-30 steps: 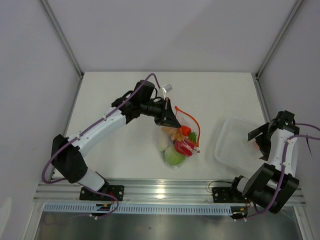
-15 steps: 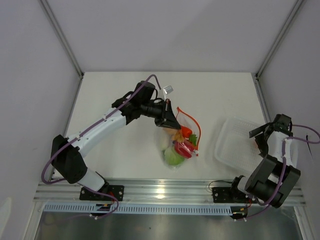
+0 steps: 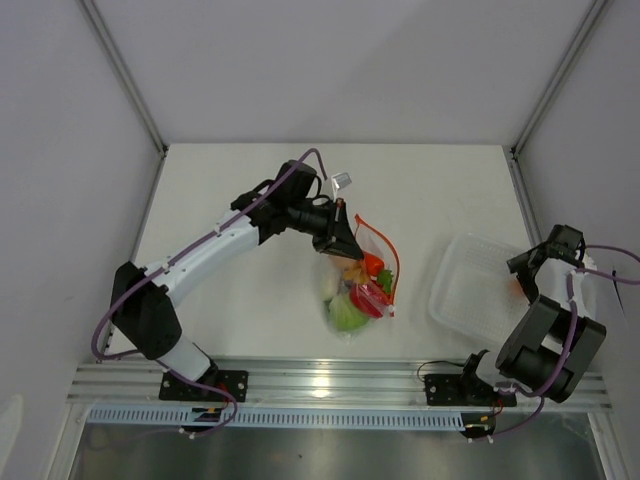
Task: Place the food in the zip-top bag and seal the zipper
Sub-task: Pick up the fake vegetable from the bin.
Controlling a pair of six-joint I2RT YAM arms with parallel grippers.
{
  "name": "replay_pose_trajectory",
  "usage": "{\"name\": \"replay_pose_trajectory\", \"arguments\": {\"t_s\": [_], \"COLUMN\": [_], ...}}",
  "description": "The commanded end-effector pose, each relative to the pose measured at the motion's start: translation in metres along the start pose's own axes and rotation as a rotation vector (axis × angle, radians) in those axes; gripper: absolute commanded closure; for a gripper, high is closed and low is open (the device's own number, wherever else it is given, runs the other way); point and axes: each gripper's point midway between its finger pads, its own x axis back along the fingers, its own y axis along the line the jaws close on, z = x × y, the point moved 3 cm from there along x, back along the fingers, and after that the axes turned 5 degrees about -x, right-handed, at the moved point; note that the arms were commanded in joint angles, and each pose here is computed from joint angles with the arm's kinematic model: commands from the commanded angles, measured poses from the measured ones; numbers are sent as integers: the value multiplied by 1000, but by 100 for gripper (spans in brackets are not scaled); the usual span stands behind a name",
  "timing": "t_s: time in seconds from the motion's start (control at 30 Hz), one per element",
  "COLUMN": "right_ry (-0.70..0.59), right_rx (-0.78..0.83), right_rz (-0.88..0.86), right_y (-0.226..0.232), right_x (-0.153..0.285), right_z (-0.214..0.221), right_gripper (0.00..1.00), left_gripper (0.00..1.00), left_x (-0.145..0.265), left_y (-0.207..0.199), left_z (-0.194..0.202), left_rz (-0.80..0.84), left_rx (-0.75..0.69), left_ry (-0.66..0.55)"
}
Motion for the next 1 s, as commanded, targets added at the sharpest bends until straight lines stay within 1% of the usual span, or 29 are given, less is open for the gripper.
{"name": "replay_pose_trajectory", "arguments": {"t_s": [0.0, 0.03, 0.07, 0.2, 0.4, 0.47, 0.57, 0.7, 0.83, 0.9, 0.93, 0.97], "right_ry": [-53, -42, -35, -5, -20, -23, -29, -63, -87, -83, -107, -114], "right_rx": [0, 0, 2, 15, 32, 40, 54, 98, 150, 191, 213, 236], "right_rz": [22, 23, 22, 46, 52, 58, 74, 41, 98, 104, 131, 138], "right_y": [2, 3, 4, -3, -5, -6, -10, 2, 2, 10, 10, 11], "right_x": [-12, -15, -18, -32, -39, -42, -43, -37, -37, -38, -37, -37], "right_z": [-13, -12, -10, 2, 4, 4, 4, 3, 1, 5, 3, 5], "right_gripper": [10, 10, 13, 13, 19, 23, 24, 25, 25, 21, 19, 13], "left_gripper": [99, 99, 99, 99, 99, 99, 99, 99, 100, 99, 99, 99], "left_x": [-3, -3, -4, -4, -4, -4, -3, -3, -3, -3, -2, -3], "left_y": [-10, -9, -9, -10, -11, -12, -13, -13, -14, -15, -14, -14], "left_z": [-5, -5, -6, -8, -9, -10, -11, -11, -12, -11, -11, -10], "left_rz": [46, 45, 44, 40, 43, 44, 47, 45, 50, 49, 49, 50], "left_rx": [-43, -41, -43, -46, -47, -47, -47, -46, -47, -49, -48, -48], "left_ry": [20, 19, 20, 15, 14, 13, 14, 11, 11, 13, 13, 17]}}
